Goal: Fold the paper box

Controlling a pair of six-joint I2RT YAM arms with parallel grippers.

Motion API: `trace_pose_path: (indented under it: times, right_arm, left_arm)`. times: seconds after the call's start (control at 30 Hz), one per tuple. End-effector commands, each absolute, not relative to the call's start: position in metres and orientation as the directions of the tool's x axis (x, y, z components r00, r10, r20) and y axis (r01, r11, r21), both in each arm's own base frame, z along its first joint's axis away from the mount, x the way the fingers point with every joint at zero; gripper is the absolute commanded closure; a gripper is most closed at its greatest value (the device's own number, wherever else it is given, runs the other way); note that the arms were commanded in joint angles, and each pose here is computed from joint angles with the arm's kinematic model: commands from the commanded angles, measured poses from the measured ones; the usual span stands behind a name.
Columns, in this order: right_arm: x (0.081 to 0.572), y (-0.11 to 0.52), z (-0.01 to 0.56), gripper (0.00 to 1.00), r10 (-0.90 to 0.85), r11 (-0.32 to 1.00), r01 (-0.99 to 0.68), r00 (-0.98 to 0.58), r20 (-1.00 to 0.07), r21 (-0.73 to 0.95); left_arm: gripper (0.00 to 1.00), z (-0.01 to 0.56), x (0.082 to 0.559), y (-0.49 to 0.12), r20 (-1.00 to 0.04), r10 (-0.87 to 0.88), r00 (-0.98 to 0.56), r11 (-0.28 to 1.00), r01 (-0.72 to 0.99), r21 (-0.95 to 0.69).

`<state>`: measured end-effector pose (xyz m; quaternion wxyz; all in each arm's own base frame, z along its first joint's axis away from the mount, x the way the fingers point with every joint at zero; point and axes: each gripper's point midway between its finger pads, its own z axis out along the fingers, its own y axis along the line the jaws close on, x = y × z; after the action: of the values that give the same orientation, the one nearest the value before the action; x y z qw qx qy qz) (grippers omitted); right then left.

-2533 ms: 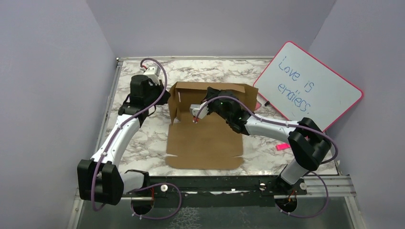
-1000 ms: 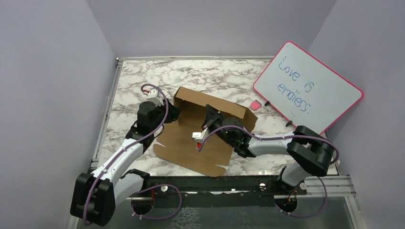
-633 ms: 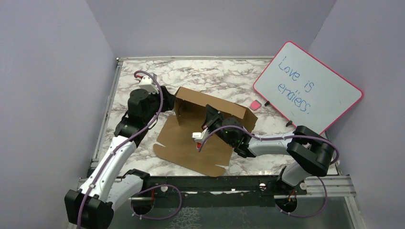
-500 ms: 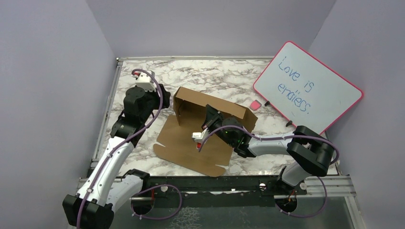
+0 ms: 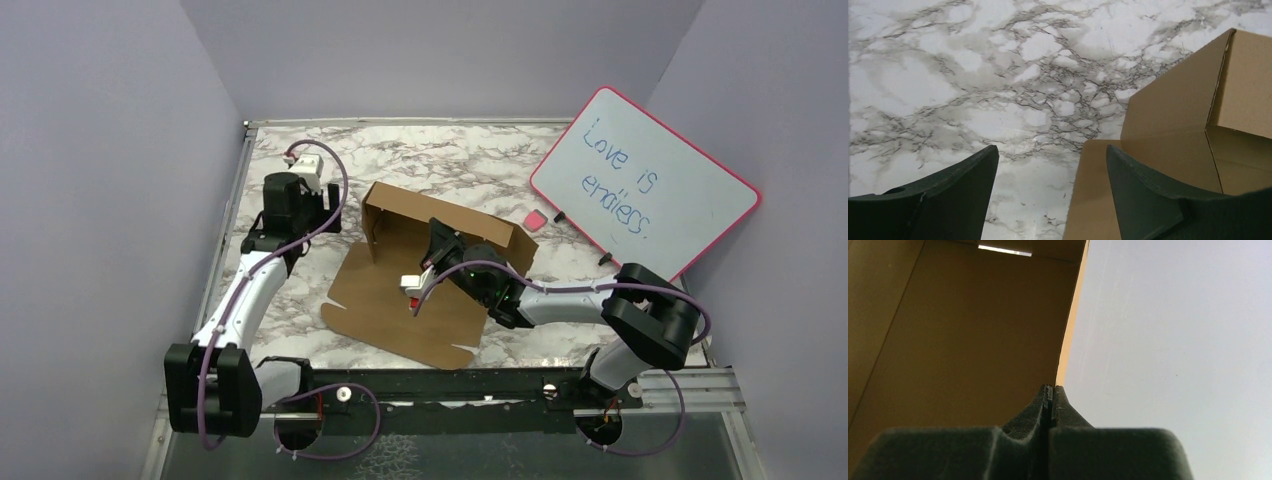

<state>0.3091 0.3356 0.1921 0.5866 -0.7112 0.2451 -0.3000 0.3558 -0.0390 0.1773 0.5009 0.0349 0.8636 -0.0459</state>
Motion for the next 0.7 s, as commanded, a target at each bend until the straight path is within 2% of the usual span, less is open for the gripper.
trace_pose_path:
  times: [0.0, 0.17, 0.33, 0.67]
  right_arm:
    - [0.300, 0.343, 0.162, 0.99, -0.659, -0.263, -0.075, 0.742, 0.123, -0.962]
    - [0.298, 0.345, 0.161, 0.99, -0.653, -0.252, -0.088, 0.751, 0.102, -0.964]
    - [0.297, 0.345, 0.160, 0.99, -0.653, -0.245, -0.101, 0.752, 0.087, -0.964]
    - [0.295, 0.349, 0.159, 0.99, -0.639, -0.229, -0.117, 0.767, 0.058, -0.966]
  left_arm:
    - [0.20, 0.159, 0.363, -0.067, -0.866, 0.097, -0.490, 0.952, 0.301, -0.064]
    - [0.20, 0.144, 0.357, -0.085, -0.873, 0.126, -0.472, 0.908, 0.409, -0.090]
    - [0.20, 0.155, 0.344, -0.102, -0.926, 0.141, -0.350, 0.851, 0.521, -0.067]
    - [0.22, 0.160, 0.348, -0.116, -0.963, 0.089, -0.255, 0.815, 0.575, -0.077]
